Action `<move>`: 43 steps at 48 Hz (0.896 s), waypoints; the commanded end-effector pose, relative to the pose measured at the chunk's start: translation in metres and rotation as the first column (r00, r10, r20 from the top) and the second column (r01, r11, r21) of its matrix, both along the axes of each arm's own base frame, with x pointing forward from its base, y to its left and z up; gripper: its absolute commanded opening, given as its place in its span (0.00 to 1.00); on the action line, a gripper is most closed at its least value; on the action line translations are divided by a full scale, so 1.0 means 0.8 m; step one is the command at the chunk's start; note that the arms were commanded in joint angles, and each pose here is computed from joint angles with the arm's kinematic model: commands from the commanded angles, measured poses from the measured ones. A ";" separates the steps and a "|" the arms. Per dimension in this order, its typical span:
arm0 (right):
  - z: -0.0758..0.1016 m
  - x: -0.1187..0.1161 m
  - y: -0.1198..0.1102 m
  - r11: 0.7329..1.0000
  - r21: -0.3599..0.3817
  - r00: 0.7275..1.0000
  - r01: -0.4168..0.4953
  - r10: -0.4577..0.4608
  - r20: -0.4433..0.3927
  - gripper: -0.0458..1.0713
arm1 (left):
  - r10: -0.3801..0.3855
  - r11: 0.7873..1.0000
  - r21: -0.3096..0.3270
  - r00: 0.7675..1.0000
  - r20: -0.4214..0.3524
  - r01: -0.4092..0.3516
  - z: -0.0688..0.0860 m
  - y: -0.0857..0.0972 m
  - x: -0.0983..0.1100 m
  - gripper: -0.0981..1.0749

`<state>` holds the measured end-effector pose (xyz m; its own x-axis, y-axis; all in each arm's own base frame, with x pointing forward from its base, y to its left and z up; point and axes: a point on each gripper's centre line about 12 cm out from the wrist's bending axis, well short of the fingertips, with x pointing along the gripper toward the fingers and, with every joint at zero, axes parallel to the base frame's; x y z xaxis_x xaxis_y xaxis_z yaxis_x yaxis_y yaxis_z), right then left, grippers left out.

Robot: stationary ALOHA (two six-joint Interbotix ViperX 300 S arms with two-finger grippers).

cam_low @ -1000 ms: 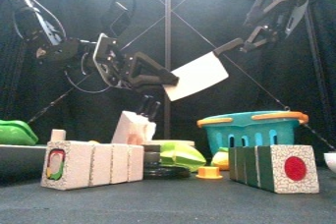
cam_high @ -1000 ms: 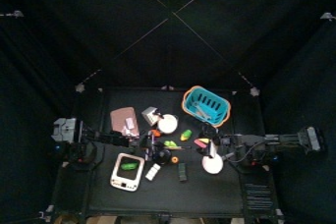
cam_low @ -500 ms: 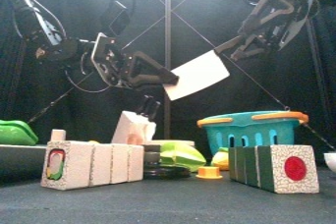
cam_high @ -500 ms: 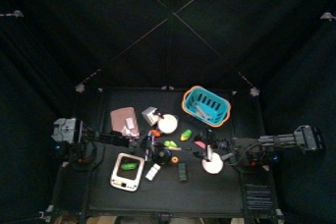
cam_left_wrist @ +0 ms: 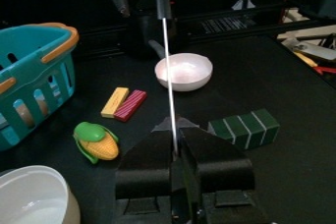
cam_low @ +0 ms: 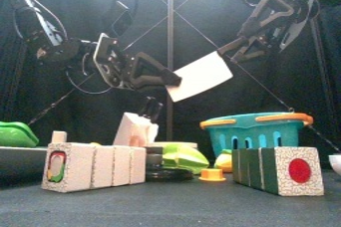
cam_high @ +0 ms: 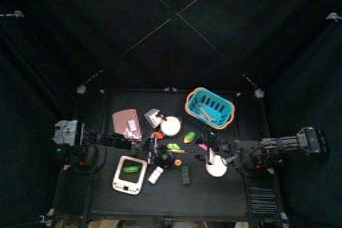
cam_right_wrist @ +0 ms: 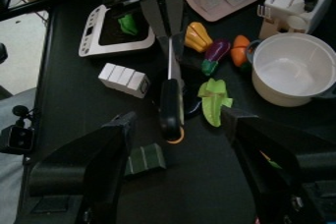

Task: Regrasp cleaver

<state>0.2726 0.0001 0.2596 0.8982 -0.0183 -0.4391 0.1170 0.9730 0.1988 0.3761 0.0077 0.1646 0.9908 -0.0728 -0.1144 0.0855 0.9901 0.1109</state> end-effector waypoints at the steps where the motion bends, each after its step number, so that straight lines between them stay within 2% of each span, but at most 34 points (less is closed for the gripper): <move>1: 0.016 0.005 0.000 1.000 0.004 0.999 0.001 -0.001 0.038 0.91 | 0.023 1.000 -0.020 0.999 0.042 -0.022 0.016 0.003 0.007 0.42; 11: 0.018 0.005 -0.003 1.000 0.007 0.999 0.012 -0.012 0.040 0.88 | 0.054 0.998 -0.047 0.998 0.041 -0.052 0.016 0.005 0.007 0.42; 24: 0.017 0.005 -0.011 0.999 0.014 0.999 0.035 -0.036 0.039 0.67 | 0.043 0.998 -0.036 0.998 0.038 -0.042 0.015 0.003 0.008 0.42; 29: 0.018 0.005 -0.015 0.999 0.016 0.998 0.048 -0.049 0.039 0.62 | 0.038 0.999 -0.033 0.998 0.041 -0.037 0.015 0.002 0.008 0.42; 43: 0.012 0.008 -0.025 0.997 0.021 0.997 0.079 -0.079 0.024 0.60 | 0.037 0.999 -0.033 0.999 0.038 -0.036 0.014 0.001 0.008 0.42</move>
